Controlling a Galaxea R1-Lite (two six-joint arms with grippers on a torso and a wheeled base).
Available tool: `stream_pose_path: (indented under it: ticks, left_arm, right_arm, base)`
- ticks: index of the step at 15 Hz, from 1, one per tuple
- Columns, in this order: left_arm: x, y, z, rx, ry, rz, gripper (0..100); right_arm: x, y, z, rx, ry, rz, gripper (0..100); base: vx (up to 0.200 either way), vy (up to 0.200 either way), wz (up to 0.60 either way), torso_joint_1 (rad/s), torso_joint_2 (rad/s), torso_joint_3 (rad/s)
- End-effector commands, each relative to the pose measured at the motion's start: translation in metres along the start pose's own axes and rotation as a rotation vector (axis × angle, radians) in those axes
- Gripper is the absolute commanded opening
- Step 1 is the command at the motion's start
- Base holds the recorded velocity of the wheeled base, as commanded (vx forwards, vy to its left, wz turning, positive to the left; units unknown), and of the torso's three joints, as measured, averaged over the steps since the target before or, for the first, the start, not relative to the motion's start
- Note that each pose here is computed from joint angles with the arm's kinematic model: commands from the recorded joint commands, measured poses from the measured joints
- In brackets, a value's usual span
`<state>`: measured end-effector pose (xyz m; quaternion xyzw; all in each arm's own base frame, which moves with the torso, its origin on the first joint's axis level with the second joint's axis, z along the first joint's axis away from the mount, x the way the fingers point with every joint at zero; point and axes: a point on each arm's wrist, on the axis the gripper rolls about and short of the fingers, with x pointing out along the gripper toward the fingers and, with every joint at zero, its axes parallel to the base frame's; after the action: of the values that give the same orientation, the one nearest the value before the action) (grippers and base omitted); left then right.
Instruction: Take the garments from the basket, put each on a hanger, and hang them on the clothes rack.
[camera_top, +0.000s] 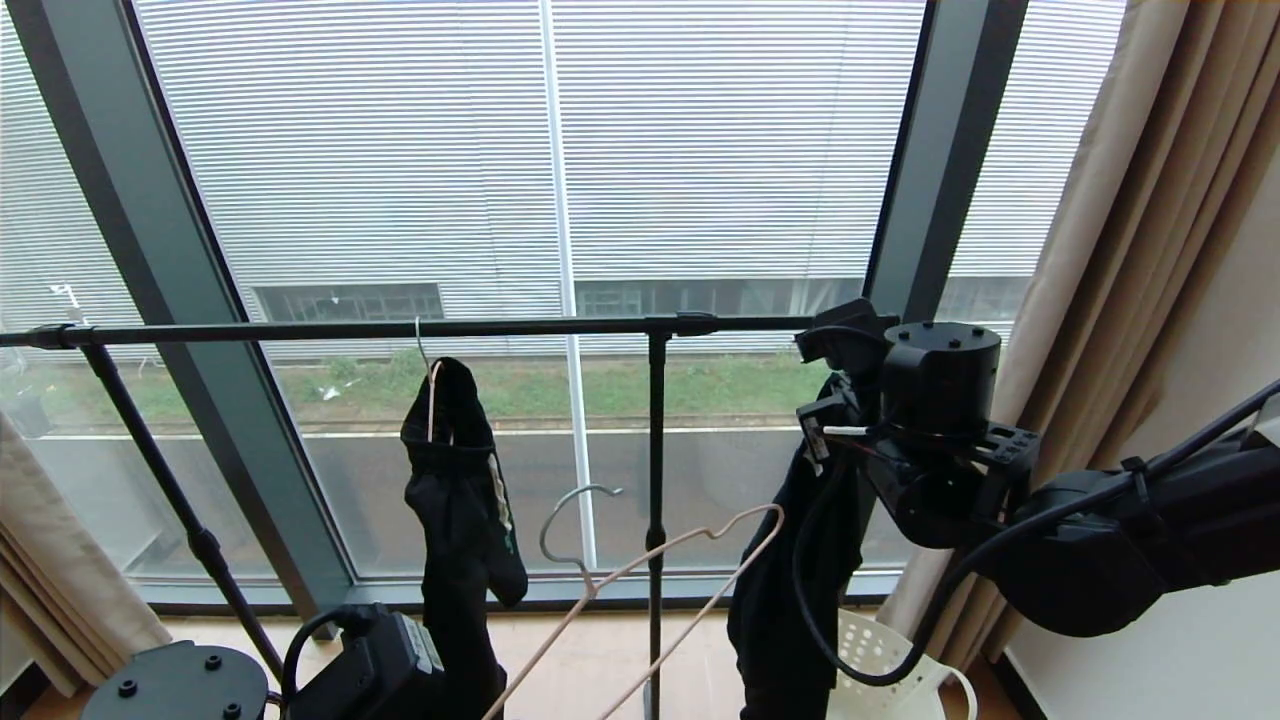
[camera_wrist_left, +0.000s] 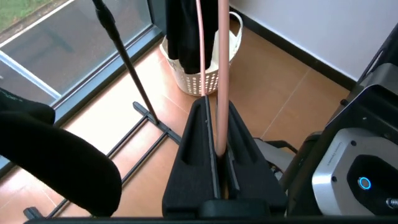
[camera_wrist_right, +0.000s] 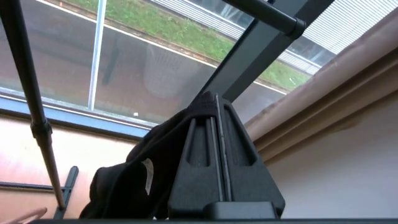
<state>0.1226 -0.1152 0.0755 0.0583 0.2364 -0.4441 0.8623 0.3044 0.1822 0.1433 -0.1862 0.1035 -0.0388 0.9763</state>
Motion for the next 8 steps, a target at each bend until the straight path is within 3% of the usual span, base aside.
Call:
stream_pose_path:
  ticks: [1,8]
  left_arm:
    - [0.001,0.000,0.000,-0.017,0.000,-0.005,0]
    - [0.006,0.001,0.004,-0.069,-0.046,-0.013,0]
  right_arm:
    - [0.004,0.006,-0.007,-0.016,0.015,0.006,0]
    - [-0.003,0.023,-0.009,-0.024,0.006,0.052,0]
  base:
    - [0.000,0.000,0.00,0.000,0.00,0.000]
    - [0.000,0.000,0.00,0.000,0.00,0.000]
